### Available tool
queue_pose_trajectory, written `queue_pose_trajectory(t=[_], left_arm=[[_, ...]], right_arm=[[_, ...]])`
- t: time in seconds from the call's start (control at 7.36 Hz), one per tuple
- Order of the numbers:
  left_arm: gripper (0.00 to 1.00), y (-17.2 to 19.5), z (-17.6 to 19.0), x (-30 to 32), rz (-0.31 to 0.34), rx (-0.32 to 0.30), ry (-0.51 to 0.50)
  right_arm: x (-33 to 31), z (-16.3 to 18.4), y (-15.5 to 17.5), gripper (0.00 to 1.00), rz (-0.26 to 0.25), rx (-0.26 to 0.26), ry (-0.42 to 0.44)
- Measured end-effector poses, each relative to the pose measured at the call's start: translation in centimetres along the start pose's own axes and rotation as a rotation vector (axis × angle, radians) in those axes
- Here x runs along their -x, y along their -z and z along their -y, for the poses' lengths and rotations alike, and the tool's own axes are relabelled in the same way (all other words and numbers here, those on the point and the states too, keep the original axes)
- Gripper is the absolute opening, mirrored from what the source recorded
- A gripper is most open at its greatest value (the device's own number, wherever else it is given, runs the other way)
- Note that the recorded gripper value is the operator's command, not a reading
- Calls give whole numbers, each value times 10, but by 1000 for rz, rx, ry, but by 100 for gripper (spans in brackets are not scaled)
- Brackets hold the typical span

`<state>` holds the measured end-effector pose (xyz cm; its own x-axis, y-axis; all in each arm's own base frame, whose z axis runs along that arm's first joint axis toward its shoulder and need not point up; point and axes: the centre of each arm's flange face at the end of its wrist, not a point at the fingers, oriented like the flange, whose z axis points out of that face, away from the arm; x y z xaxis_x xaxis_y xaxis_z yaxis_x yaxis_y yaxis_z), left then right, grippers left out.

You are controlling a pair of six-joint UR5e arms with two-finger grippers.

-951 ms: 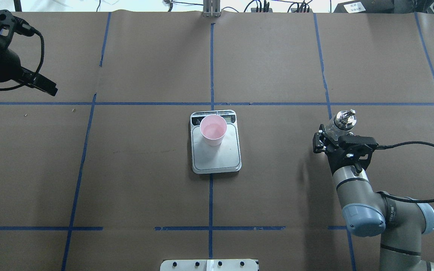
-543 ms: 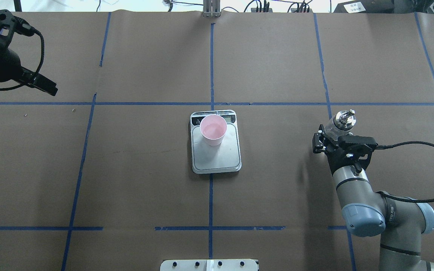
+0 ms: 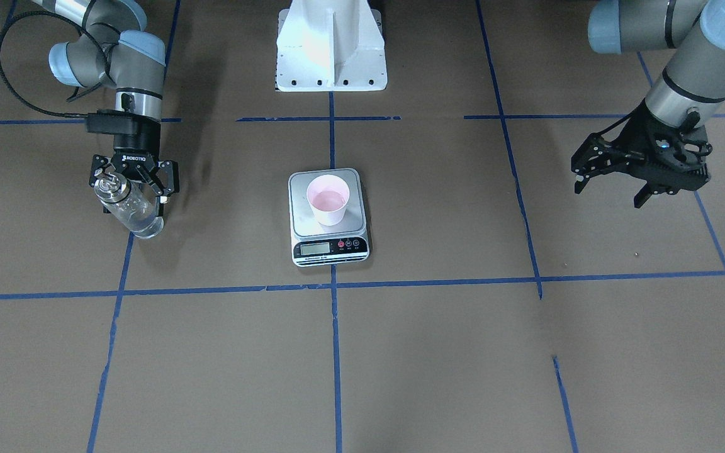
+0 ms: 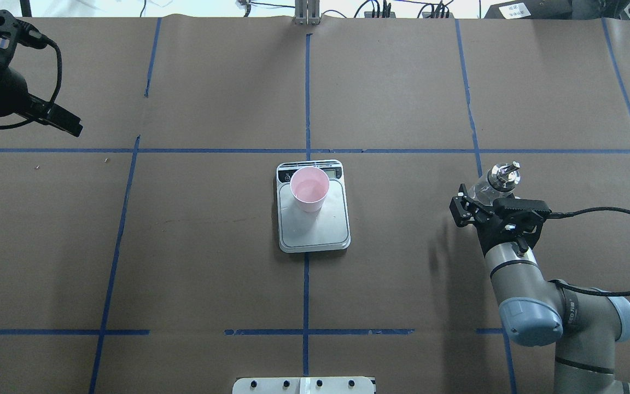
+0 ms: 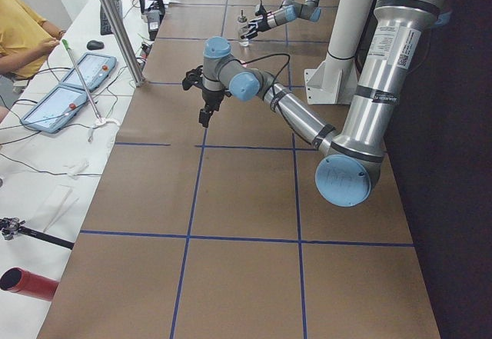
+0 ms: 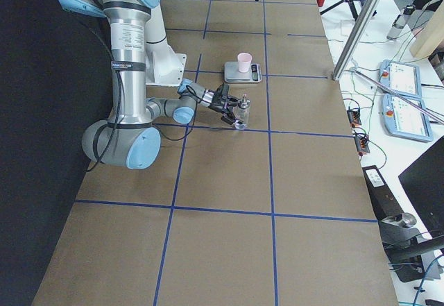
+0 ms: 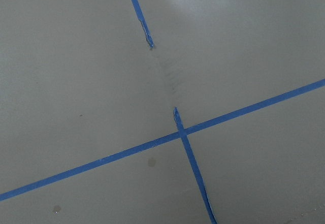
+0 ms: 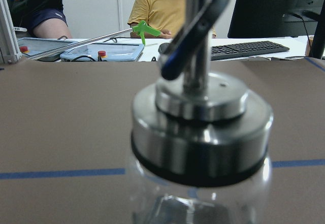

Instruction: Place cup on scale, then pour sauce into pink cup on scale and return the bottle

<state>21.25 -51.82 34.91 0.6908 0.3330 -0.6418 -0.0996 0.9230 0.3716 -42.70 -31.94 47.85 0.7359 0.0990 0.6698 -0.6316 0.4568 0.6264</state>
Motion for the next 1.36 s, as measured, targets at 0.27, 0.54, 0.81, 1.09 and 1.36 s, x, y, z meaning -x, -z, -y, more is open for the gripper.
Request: queue_pose_trajectory(t=[0.27, 0.54, 0.81, 1.09, 1.36], left_arm=[[100, 1, 0, 1, 1, -1, 1], [100, -1, 1, 1, 2, 3, 4], [100, -2, 0, 2, 2, 5, 6], [100, -4, 0, 3, 4, 8, 7], [100, -5, 0, 4, 5, 9, 7]], right_arm=[[-10, -5, 31, 100, 38, 36, 17], [-21, -12, 50, 100, 58, 66, 45], [-48, -11, 66, 100, 60, 127, 84], [-71, -9, 73, 100, 50, 210, 122], [-89, 1, 66, 100, 31, 303, 189]])
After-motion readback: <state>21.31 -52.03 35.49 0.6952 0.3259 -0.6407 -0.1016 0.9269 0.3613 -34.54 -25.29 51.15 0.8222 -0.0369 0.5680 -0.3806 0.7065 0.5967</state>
